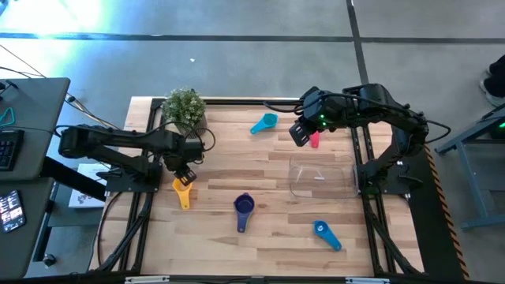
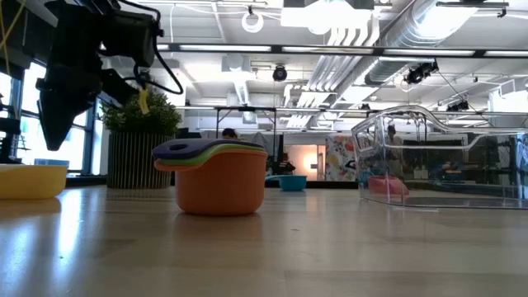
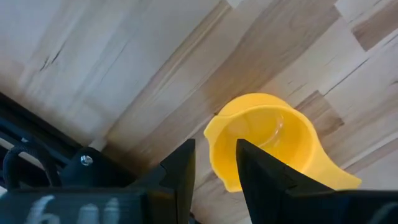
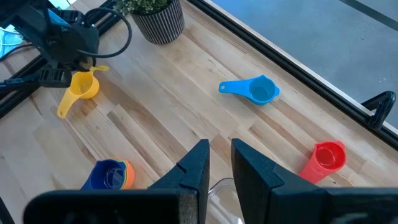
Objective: Nest measuring cups in basket
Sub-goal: Stack the yellow measuring cup on top of the violet measuring cup
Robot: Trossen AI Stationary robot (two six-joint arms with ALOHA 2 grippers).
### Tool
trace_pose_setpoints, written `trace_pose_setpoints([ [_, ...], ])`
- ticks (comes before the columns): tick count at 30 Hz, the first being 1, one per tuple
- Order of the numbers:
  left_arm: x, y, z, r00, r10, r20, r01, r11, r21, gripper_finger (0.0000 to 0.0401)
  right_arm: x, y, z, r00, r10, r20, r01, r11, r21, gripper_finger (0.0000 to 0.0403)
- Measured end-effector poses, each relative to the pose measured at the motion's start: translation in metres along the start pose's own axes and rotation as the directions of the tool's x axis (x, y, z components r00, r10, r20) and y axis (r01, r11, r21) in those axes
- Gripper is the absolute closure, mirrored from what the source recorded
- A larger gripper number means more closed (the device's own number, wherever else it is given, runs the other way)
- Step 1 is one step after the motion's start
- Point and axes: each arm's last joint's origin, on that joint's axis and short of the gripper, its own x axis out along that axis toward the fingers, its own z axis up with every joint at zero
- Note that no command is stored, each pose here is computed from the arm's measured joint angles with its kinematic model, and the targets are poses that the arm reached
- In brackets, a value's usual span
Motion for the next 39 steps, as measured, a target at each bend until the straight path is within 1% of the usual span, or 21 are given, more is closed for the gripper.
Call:
trace_pose_setpoints([
  [6, 0.0, 0.004, -0.005, 0.998, 0.038, -0.058, -0.039, 0.999, -0.03, 0.0293, 0.0, 0.0, 0.0, 1.0, 0.0, 0.0, 0.0, 1.0, 0.0, 0.0343],
  [10, 0.004, 0.003, -0.007, 0.996, 0.006, -0.088, -0.009, 0.999, -0.033, 0.0293, 0.0, 0.0, 0.0, 1.0, 0.0, 0.0, 0.0, 1.0, 0.0, 0.0343],
  [13, 0.01, 0.005, -0.009, 0.995, 0.011, -0.101, -0.016, 0.999, -0.047, 0.0293, 0.0, 0.0, 0.0, 1.0, 0.0, 0.0, 0.0, 1.0, 0.0, 0.0343],
  [16, 0.012, 0.005, -0.009, 0.995, 0.005, -0.098, -0.011, 0.998, -0.063, 0.0293, 0.0, 0.0, 0.0, 1.0, 0.0, 0.001, 0.0, 1.0, 0.0, 0.0343],
  [21, 0.013, 0.005, -0.009, 0.996, 0.002, -0.094, -0.008, 0.998, -0.059, 0.0293, 0.0, 0.0, 0.0, 1.0, 0.0, 0.001, 0.0, 1.0, 0.0, 0.0343],
  [28, 0.013, 0.002, -0.005, 0.998, -0.033, -0.058, 0.03, 0.998, -0.057, 0.0293, 0.0, 0.0, 0.0, 1.0, 0.0, 0.001, 0.0, 1.0, 0.001, 0.0343],
  [39, 0.013, 0.002, -0.005, 0.998, -0.033, -0.056, 0.028, 0.995, -0.09, 0.0293, 0.0, 0.0, 0.0, 1.0, 0.0, 0.001, 0.0, 1.0, 0.0, 0.0343],
])
